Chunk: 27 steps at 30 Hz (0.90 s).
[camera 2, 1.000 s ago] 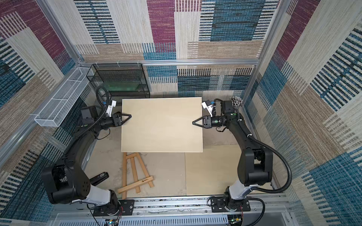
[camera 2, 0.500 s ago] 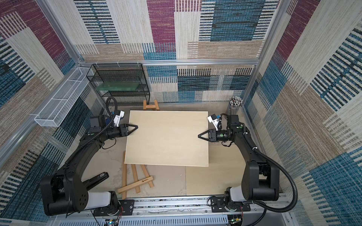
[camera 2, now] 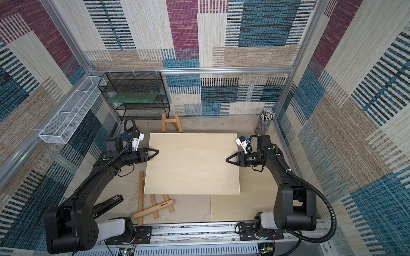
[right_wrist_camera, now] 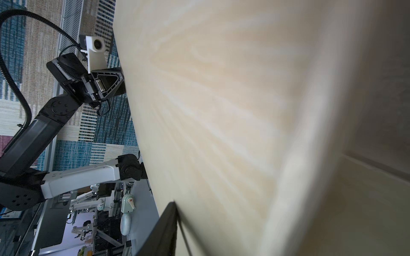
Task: Disassemble the easel
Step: Place the drawing board on the drawing board.
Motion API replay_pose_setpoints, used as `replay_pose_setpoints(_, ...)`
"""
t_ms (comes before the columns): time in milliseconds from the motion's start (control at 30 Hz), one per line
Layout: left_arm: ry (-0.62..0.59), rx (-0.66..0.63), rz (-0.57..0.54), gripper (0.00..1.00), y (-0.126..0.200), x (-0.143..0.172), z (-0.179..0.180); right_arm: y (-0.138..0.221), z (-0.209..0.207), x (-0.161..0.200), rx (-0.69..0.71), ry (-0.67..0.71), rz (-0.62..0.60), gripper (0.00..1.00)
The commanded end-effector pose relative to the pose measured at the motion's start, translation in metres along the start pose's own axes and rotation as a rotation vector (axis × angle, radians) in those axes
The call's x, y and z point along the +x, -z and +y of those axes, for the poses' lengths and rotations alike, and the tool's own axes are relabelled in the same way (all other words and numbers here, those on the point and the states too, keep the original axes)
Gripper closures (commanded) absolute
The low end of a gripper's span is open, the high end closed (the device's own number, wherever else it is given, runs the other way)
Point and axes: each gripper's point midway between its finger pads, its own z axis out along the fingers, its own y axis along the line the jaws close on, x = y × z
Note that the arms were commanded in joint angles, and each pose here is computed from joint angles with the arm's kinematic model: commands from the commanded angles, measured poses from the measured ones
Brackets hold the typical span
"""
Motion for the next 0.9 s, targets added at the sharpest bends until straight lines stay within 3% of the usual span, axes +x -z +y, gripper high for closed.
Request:
replay_pose_setpoints(0,-0.049,0.285,0.059,1.00,0.004,0.012,-0.053,0.001,-0.014,0.001,0.082,-0.039,-0.008,0.56)
replay_pose_setpoints(200,-0.026,0.284,0.079,1.00,0.004,0.022,-0.051,0.002,-0.020,0.007,0.085,-0.070,-0.010,0.49)
replay_pose_setpoints(500,0.018,0.286,0.105,1.00,0.005,0.038,-0.049,0.000,-0.032,0.020,0.083,-0.147,0.009,0.47)
replay_pose_setpoints(567,0.021,0.291,0.106,1.00,0.005,0.039,-0.049,-0.001,-0.035,0.022,0.095,-0.154,0.014,0.39)
replay_pose_setpoints(667,0.024,0.289,0.111,1.00,0.006,0.039,-0.049,-0.002,-0.037,0.024,0.096,-0.164,0.020,0.36)
replay_pose_setpoints(867,0.054,0.282,0.126,1.00,0.004,0.045,-0.046,-0.003,-0.044,0.030,0.124,-0.189,0.034,0.19)
